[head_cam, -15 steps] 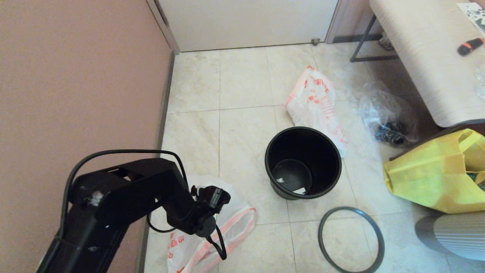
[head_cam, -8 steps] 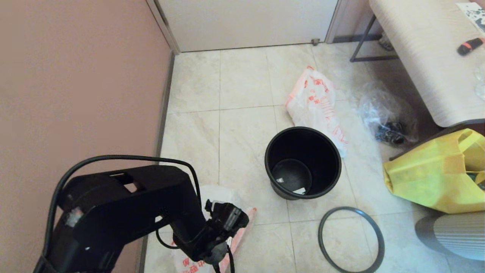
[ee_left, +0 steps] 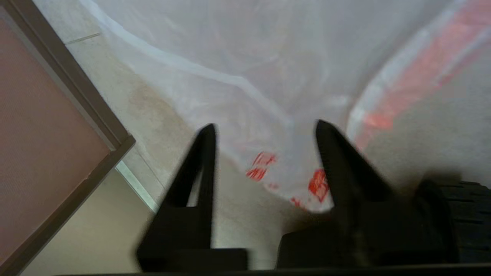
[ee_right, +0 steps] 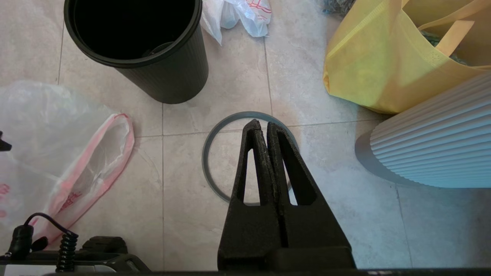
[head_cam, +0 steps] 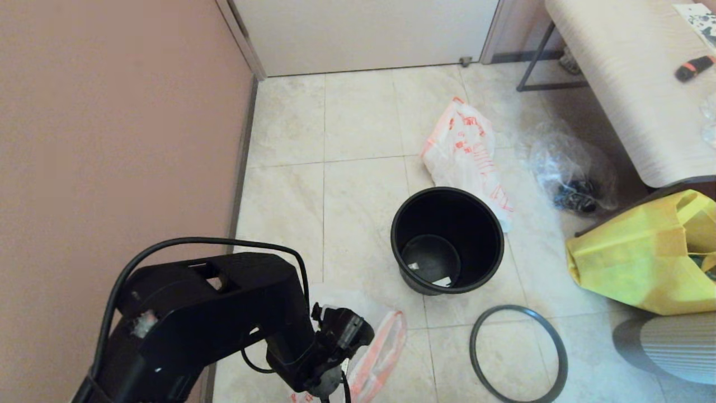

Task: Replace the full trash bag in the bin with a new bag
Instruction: Pick up a new trash bag

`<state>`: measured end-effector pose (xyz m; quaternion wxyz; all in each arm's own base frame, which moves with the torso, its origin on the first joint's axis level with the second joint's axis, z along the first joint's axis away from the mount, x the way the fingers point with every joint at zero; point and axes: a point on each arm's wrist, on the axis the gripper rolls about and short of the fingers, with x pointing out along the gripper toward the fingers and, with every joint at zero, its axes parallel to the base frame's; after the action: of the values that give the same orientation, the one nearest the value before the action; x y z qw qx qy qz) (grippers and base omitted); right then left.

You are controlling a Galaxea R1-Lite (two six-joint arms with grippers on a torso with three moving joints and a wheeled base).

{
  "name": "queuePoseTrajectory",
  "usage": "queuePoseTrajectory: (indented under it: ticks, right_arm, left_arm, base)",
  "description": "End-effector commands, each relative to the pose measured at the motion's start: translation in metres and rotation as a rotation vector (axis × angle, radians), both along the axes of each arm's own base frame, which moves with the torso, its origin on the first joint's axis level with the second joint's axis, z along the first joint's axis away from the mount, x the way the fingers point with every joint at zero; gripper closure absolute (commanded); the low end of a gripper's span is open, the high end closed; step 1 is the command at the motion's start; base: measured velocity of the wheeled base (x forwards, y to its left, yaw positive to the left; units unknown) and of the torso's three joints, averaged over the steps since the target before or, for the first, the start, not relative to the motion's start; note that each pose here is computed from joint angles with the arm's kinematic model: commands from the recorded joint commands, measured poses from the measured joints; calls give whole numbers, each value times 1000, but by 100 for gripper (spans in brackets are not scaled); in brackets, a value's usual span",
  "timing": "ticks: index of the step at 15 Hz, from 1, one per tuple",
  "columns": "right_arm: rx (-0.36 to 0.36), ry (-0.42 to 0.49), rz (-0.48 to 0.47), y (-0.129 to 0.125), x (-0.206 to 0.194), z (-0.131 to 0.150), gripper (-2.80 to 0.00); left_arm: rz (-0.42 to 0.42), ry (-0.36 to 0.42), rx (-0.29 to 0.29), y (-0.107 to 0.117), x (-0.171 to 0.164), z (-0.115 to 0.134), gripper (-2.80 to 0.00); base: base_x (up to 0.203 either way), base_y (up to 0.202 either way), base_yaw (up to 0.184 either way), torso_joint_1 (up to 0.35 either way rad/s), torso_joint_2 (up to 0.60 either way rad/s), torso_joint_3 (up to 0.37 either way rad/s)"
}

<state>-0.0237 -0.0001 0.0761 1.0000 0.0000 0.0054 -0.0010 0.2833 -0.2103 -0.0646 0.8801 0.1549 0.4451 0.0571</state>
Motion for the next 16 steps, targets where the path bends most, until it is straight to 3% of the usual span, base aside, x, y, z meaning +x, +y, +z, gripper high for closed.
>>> queuePoseTrajectory:
  ticks: [1, 3, 5, 10, 13, 14, 16]
  right_arm:
    - [0, 1, 2, 0, 0, 0, 0]
    - [0, 1, 2, 0, 0, 0, 0]
    - [-2, 1, 0, 0, 0, 0, 0]
    - [-1, 1, 0, 0, 0, 0, 0]
    - [-1, 1, 1, 0, 0, 0, 0]
    - [-1, 1, 0, 0, 0, 0, 0]
    - [-1, 1, 2, 0, 0, 0, 0]
  left_arm:
    - [14, -43, -31, 2, 2, 20, -280]
    - [101, -116, -93, 14, 10, 45, -280]
    - [206, -157, -102, 33, 28, 48, -280]
    - [438, -245, -51, 70, 82, 21, -280]
    - [499, -223, -38, 78, 102, 12, -280]
    - [516, -205, -57, 80, 110, 8, -280]
    - [509, -109, -158, 82, 115, 4, -280]
  base:
    - [0, 0, 0, 0, 0, 0]
    - [0, 0, 0, 0, 0, 0]
    - [0, 0, 0, 0, 0, 0]
    - [0, 0, 0, 0, 0, 0]
    - [0, 0, 0, 0, 0, 0]
    - [0, 0, 0, 0, 0, 0]
    - [0, 0, 0, 0, 0, 0]
